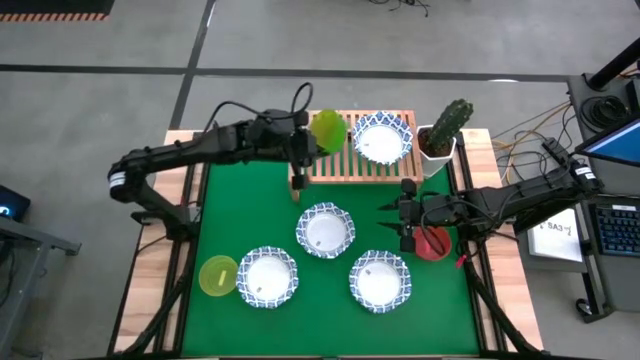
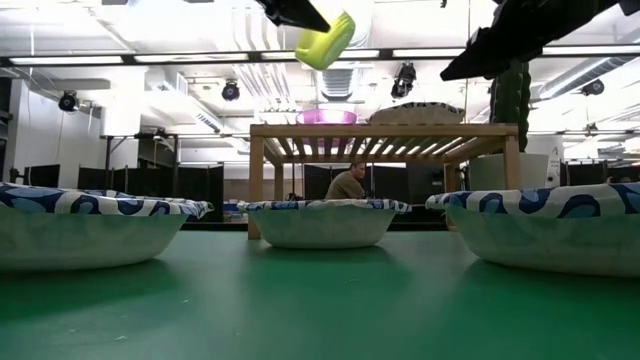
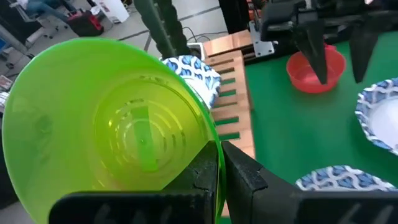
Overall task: Place and stack bowls onto a shelf
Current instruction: Stack the small green bowl on the small violet bowl on the shelf
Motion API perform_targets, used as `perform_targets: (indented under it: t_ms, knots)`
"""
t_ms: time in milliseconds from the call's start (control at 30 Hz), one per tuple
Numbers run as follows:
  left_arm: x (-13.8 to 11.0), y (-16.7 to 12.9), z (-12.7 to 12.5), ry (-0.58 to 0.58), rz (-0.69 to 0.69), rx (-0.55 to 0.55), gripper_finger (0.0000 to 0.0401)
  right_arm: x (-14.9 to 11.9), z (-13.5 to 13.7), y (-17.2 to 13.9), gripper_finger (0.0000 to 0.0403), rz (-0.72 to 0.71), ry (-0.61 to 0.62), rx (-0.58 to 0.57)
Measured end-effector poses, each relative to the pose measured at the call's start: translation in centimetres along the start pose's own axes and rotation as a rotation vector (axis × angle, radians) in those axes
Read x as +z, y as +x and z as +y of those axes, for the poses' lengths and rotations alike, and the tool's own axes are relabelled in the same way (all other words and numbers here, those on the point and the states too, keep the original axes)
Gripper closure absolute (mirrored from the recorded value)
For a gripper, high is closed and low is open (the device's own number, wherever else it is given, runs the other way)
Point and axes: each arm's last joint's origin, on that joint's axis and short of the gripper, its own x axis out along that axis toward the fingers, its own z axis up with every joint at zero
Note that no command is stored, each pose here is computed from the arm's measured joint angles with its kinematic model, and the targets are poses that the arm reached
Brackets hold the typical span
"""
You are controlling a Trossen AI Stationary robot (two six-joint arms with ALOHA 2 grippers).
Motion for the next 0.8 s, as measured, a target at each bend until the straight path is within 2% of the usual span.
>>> perform_targets:
  t_ms: [267,800]
  knots:
    - [0.0,1.9,0.7,0.018,0.021,0.010,0.0401,0.0,0.0,0.0,0.0235,-0.001,-0.001,0.000]
    - [-2.8,4.9,3.0,-0.066,0.173,0.112,0.0401,0.0,0.0,0.0,0.0235,-0.001,-0.001,-0.001]
